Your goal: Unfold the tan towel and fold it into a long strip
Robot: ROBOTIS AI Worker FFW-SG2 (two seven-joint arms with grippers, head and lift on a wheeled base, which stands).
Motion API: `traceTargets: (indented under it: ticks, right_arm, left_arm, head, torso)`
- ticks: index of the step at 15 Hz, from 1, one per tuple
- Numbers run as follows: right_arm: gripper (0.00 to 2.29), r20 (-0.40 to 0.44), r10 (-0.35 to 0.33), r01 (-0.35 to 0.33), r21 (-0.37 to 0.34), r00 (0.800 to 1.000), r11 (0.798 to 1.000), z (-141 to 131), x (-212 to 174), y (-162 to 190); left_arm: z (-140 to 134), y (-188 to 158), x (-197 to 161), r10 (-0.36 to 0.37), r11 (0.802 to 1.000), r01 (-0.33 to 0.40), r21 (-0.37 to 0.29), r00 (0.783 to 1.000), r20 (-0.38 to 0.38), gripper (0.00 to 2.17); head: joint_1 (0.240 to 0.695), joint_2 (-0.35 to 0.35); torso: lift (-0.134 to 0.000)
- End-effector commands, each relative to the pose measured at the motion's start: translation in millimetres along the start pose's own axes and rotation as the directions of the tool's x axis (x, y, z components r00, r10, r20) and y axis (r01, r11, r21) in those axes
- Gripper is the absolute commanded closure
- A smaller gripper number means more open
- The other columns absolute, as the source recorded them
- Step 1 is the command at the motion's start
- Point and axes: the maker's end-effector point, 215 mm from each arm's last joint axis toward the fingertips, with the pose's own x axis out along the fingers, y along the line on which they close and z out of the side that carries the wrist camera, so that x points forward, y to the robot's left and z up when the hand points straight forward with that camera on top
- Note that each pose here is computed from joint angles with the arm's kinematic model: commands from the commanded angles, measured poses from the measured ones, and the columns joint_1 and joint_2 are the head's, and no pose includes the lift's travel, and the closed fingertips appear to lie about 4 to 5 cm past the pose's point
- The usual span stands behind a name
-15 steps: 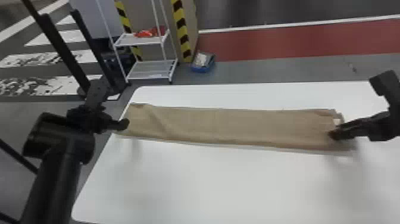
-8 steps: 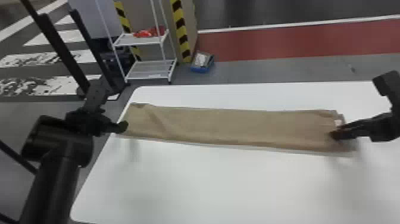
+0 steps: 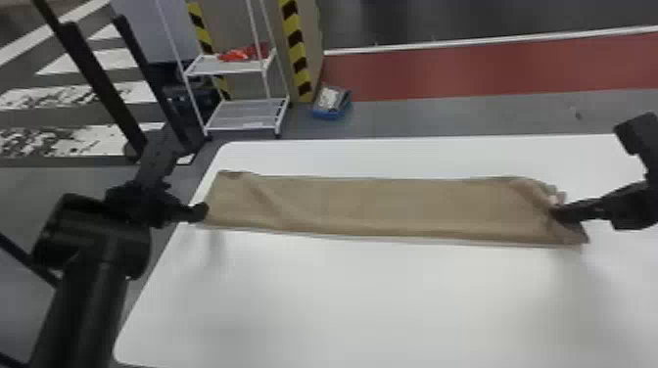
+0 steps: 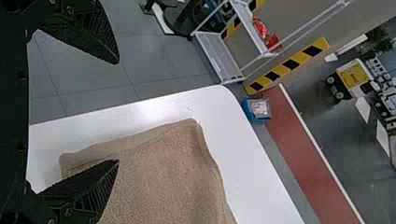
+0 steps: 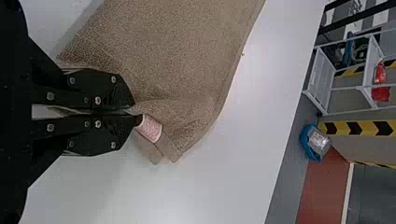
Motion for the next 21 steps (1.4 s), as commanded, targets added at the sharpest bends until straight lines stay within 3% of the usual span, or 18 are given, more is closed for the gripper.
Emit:
traceTargets:
  ticks: [1, 11, 12, 13, 14, 16, 18, 20, 21]
  right_arm:
    - [1.50, 0.015, -0.027, 0.026, 0.022, 1.000, 0.999, -0.4, -13.1, -18.3]
    - [1.43, -0.005, -0.190, 0.190, 0.082, 0.982, 0.978, -45.0, -92.0, -117.2]
    - [0.85, 0.013, -0.207, 0.204, 0.114, 0.978, 0.972, -47.5, -96.8, -122.8]
    - [0.09, 0.055, -0.207, 0.197, 0.152, 0.977, 0.969, -46.2, -102.5, -121.9]
    - [0.00, 0.105, -0.202, 0.184, 0.159, 0.974, 0.970, -32.2, -108.7, -114.2]
    - [0.03, 0.138, -0.232, 0.206, 0.179, 0.963, 0.962, -17.0, -119.2, -110.5]
    - [0.06, 0.175, -0.263, 0.224, 0.211, 0.949, 0.951, 3.7, -130.2, -105.8]
    - [0.07, 0.182, -0.249, 0.202, 0.242, 0.951, 0.949, 4.5, -127.9, -84.3]
    - [0.08, 0.179, -0.244, 0.195, 0.254, 0.953, 0.947, -3.6, -115.8, -64.9]
  left_arm:
    - [-5.7, 3.7, -2.5, 0.005, 1.000, -0.006, -0.008, 1.000, -0.003, 0.14]
    - [-20.0, 12.0, -12.6, 0.009, 0.998, -0.008, -0.066, 1.000, 0.014, 0.14]
    - [-20.8, 13.4, -17.1, 0.012, 0.996, -0.009, -0.085, 1.000, 0.028, 0.14]
    - [-25.6, 14.6, -25.8, 0.015, 0.993, -0.010, -0.118, 0.999, 0.047, 0.14]
    - [-27.0, 14.9, -38.5, 0.022, 0.987, -0.009, -0.161, 0.997, 0.077, 0.14]
    - [-33.0, 11.4, -63.1, 0.029, 0.963, 0.005, -0.269, 0.992, 0.123, 0.14]
    - [-37.2, 7.9, -91.5, 0.054, 0.942, 0.009, -0.337, 0.983, 0.176, 0.14]
    - [-42.2, 4.0, -130.8, 0.078, 0.902, 0.041, -0.430, 0.964, 0.256, 0.14]
    - [-51.6, -6.0, -147.8, 0.076, 0.871, 0.076, -0.485, 0.955, 0.286, 0.15]
  head:
    - [0.695, 0.202]
    - [0.695, 0.118]
    - [0.695, 0.106]
    - [0.695, 0.089]
    - [0.695, 0.084]
    - [0.695, 0.085]
    - [0.695, 0.089]
    - [0.695, 0.090]
    - [0.695, 0.092]
  torso:
    - [-0.123]
    - [-0.123]
    - [-0.123]
    - [-0.123]
    - [-0.123]
    - [-0.123]
    - [-0.123]
    - [-0.123]
    - [-0.123]
